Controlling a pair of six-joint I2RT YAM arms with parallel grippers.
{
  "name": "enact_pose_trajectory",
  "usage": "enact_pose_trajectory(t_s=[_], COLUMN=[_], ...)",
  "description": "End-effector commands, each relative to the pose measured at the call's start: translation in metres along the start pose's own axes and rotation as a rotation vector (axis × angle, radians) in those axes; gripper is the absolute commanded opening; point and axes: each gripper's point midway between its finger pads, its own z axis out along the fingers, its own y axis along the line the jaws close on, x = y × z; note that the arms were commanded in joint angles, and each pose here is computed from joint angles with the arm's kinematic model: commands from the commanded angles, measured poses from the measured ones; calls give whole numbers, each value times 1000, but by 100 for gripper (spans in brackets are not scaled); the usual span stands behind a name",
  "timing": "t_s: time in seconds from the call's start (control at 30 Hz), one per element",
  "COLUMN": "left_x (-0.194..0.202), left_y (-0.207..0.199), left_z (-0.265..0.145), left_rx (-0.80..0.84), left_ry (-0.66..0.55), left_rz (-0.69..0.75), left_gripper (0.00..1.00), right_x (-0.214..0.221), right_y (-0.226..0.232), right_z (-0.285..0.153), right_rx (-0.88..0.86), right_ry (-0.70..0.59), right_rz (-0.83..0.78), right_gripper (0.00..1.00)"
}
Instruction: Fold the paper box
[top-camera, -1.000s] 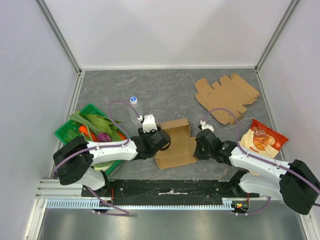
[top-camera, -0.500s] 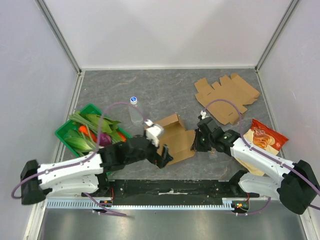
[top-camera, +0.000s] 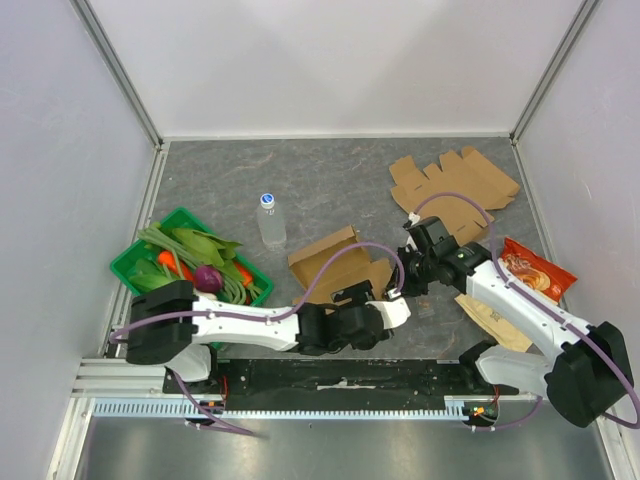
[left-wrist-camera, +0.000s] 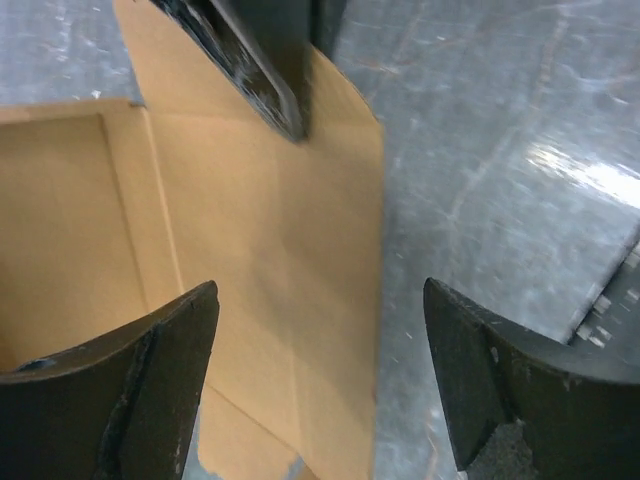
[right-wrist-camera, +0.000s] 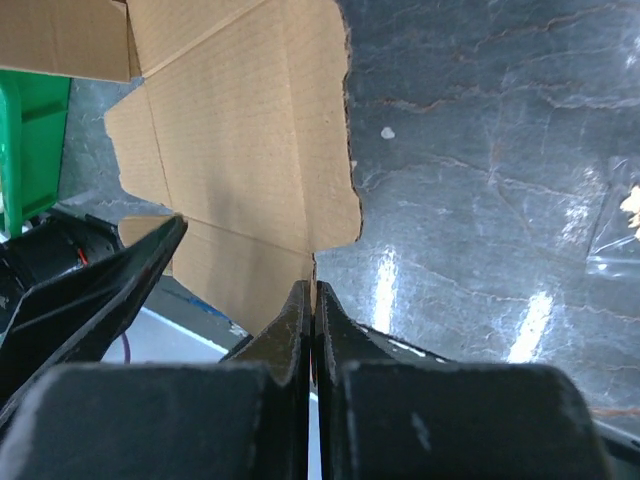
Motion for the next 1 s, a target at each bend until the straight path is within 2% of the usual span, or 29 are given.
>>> enact_pose_trajectory(t_s=[0.0,0.1,0.13,0.17,0.23,0.27,0.3,0.33,0.4,0.47,0.5,0.57,0.6,0.67,0.7,0.77,0.8,0.87,0.9,0.97], left_x=[-26,-19,-20,-19,-27,-31,-29,-40,-44,-67,-64,-83,-84,-95,-99,-106,-111,-117,-118,-102], left_y=[33,30,28,29,31,29,28,27,26,25,34,37,56,62,78,87,83,66,48,30], left_z=[11,23,24,22,16,13,9,5,-5,-17,-19,-28,-29,-38,-41,-47,-50,-55,-56,-41], left_rx=[-226,-238,-234,-235,-229,-211,-196,-179,-133,-38,-30,57,42,129,125,132,166,248,267,234], left_ry=[-35,-2,4,13,0,-5,9,-3,18,2,36,22,31,29,7,-29,-47,-80,-77,-27], left_rz=[49,68,67,66,18,4,-14,-44,-114,-209,-304,-405,-520,-636,-684,-673,-642,-557,-498,-407], left_gripper=[84,65,53,49,34,32,29,25,22,20,14,9,2,2,2,2,6,32,51,59], right_x=[5,2,-2,-9,-33,-48,-65,-84,-105,-120,-124,-127,-128,-122,-114,-108,-102,-98,-87,-78], right_y=[19,24,25,25,19,13,15,2,-13,-44,-56,-85,-90,-93,-96,-98,-95,-85,-77,-63], right_z=[-13,-19,-21,-26,-37,-46,-58,-68,-94,-118,-125,-137,-141,-130,-118,-106,-100,-97,-87,-75], right_rx=[-77,-97,-100,-106,-71,-55,-47,34,122,254,308,462,502,498,486,469,438,366,299,190], right_ry=[30,15,2,-33,-130,-195,-263,-352,-468,-589,-614,-633,-627,-576,-532,-488,-462,-461,-419,-381], right_rz=[47,67,72,51,-8,-63,-87,-93,-109,-70,-86,-65,-65,-65,-70,-70,-74,-90,-96,-124], right_gripper=[0,3,7,13,37,47,63,72,85,89,88,89,89,87,87,86,86,86,86,87])
